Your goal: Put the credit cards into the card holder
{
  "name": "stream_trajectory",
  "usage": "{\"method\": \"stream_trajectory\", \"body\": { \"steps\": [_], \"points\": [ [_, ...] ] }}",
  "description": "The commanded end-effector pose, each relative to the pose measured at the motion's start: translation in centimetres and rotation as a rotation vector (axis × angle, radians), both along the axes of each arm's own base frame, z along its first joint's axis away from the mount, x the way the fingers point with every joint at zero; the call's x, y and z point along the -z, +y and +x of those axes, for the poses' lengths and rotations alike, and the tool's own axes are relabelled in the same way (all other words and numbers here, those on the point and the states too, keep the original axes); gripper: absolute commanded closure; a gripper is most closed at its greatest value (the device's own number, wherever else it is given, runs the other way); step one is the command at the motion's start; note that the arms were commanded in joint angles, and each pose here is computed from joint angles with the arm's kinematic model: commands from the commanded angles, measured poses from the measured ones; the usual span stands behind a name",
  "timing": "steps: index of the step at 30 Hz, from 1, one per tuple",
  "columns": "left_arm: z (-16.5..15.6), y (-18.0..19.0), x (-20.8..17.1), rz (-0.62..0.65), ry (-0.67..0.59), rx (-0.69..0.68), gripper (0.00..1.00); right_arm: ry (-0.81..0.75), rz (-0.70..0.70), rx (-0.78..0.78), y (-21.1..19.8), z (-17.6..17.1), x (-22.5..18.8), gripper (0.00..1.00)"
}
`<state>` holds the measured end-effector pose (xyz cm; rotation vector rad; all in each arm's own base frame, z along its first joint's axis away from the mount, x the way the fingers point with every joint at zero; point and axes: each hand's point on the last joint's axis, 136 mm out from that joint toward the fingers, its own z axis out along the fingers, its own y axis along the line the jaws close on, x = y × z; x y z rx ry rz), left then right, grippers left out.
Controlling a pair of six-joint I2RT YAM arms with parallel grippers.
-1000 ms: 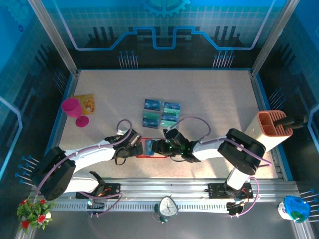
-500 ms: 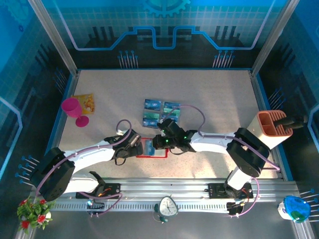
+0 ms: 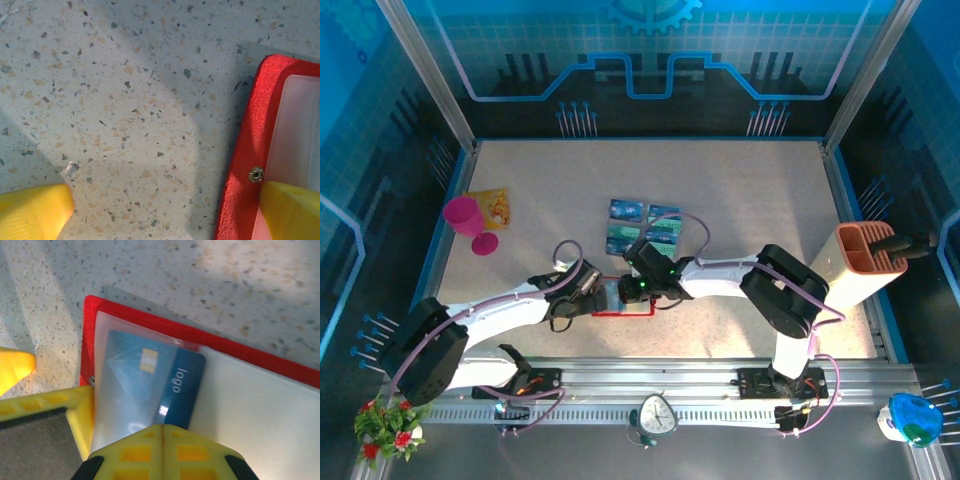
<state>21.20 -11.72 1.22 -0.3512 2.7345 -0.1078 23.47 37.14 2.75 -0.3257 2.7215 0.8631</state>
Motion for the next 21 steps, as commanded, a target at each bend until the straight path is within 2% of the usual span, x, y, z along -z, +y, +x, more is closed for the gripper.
{"method": "stream_trajectory", "body": {
  "steps": [1, 9, 16, 21],
  "points": [
    [0.5, -1.1, 0.4, -0.064, -0.031, 0.023, 0.01, 0.025, -0.021, -0.042, 0.6, -0.8, 0.7, 1.0],
    [1.3, 0.7, -2.5, -0.079, -0.098, -0.022, 0.01, 0.012, -0.003, -0.043, 0.6, -0.8, -0.3, 1.0],
    [1.1, 1.4, -1.9, -0.092, -0.075, -0.031, 0.01, -0.05, 0.009, -0.047, 0.0, -0.5, -2.7, 1.0],
    [1.0, 1.5, -1.5, -0.083, -0.057, -0.042, 0.01, -0.068, -0.019, -0.06, -0.5, -0.6, -2.9, 1.0]
  ]
}}
